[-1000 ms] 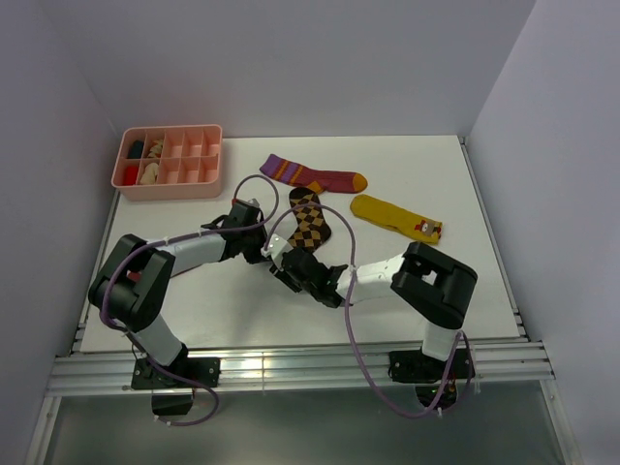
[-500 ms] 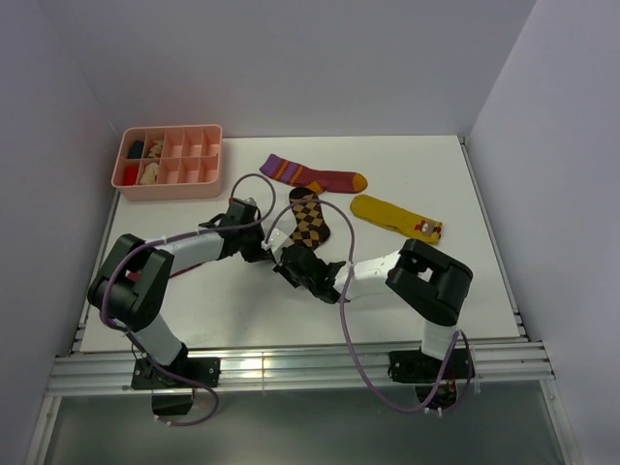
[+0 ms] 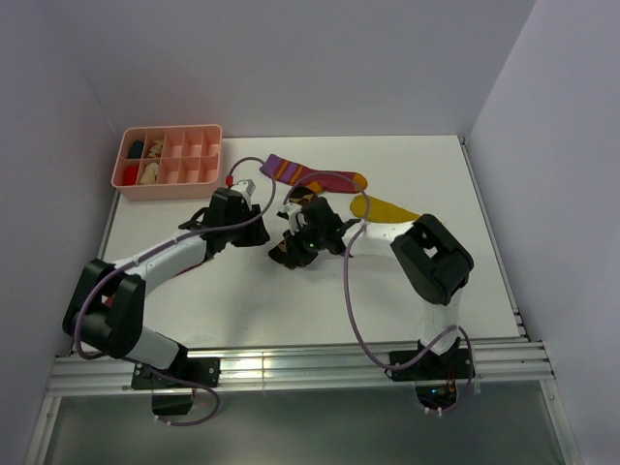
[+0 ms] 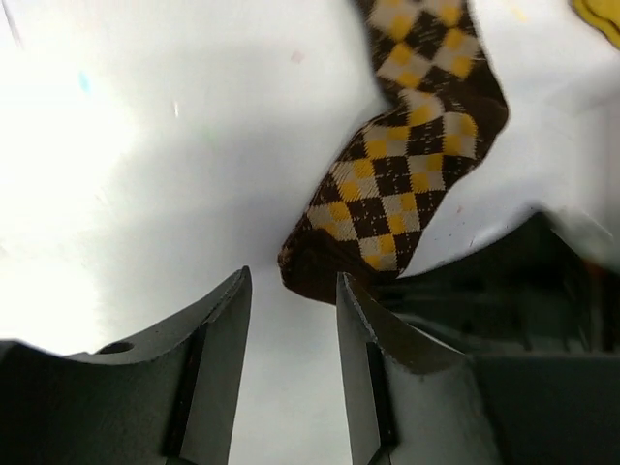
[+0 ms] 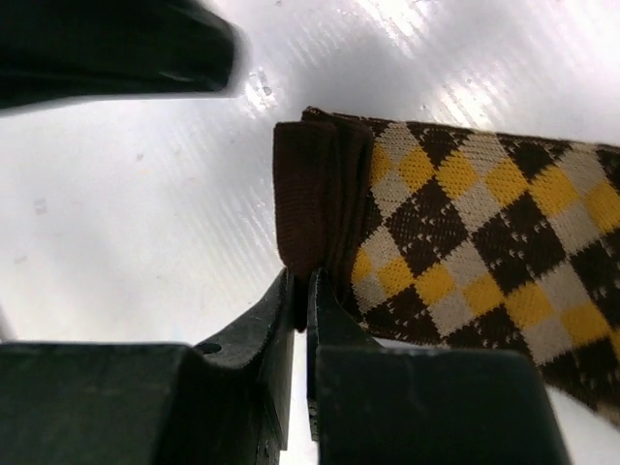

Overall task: Roll the socks
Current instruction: Roll the sock at the center of the board.

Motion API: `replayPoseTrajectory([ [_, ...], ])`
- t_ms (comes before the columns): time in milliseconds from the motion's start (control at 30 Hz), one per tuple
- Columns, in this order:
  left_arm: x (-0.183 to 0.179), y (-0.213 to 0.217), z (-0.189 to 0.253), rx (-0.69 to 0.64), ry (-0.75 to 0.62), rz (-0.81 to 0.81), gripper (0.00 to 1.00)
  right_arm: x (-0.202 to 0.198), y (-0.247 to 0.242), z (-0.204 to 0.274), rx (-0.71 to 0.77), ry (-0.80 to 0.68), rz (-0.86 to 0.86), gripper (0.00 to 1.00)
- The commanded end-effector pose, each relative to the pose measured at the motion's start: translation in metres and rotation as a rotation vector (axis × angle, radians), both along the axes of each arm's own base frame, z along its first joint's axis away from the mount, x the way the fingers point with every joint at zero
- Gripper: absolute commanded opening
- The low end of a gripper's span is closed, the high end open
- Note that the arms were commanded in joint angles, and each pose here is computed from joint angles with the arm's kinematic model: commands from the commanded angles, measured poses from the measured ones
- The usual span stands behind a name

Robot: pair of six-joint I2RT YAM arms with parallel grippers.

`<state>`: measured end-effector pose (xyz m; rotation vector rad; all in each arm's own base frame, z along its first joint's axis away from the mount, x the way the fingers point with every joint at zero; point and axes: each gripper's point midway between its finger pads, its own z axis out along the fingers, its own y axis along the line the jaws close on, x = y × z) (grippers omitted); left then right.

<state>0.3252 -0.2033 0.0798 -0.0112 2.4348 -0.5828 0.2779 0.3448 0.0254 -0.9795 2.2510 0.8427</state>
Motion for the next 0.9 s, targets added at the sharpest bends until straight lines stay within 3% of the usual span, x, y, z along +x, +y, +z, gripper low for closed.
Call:
replayPoseTrajectory([
  [0,0.020,0.001,0.044,0.107,-0.288,-0.211,0.46,-0.039,-0.005,-0.006,0.010,0.296,0.123,0.00],
  [167,-0.008,-0.016,0.036,0.120,-0.393,-0.545,0.46,-0.036,-0.010,-0.008,0.010,0.461,0.140,0.00],
  [267,-0.029,-0.021,0.023,0.088,-0.397,-0.654,0.45,-0.030,-0.016,-0.014,-0.010,0.502,0.137,0.00],
  [433,-0.055,-0.028,0.014,0.131,-0.433,-0.755,0.46,-0.028,-0.028,-0.018,-0.036,0.562,0.129,0.00],
  [867,-0.071,-0.058,0.005,0.219,-0.523,-0.874,0.47,-0.032,-0.054,-0.022,-0.136,0.660,0.196,0.00],
])
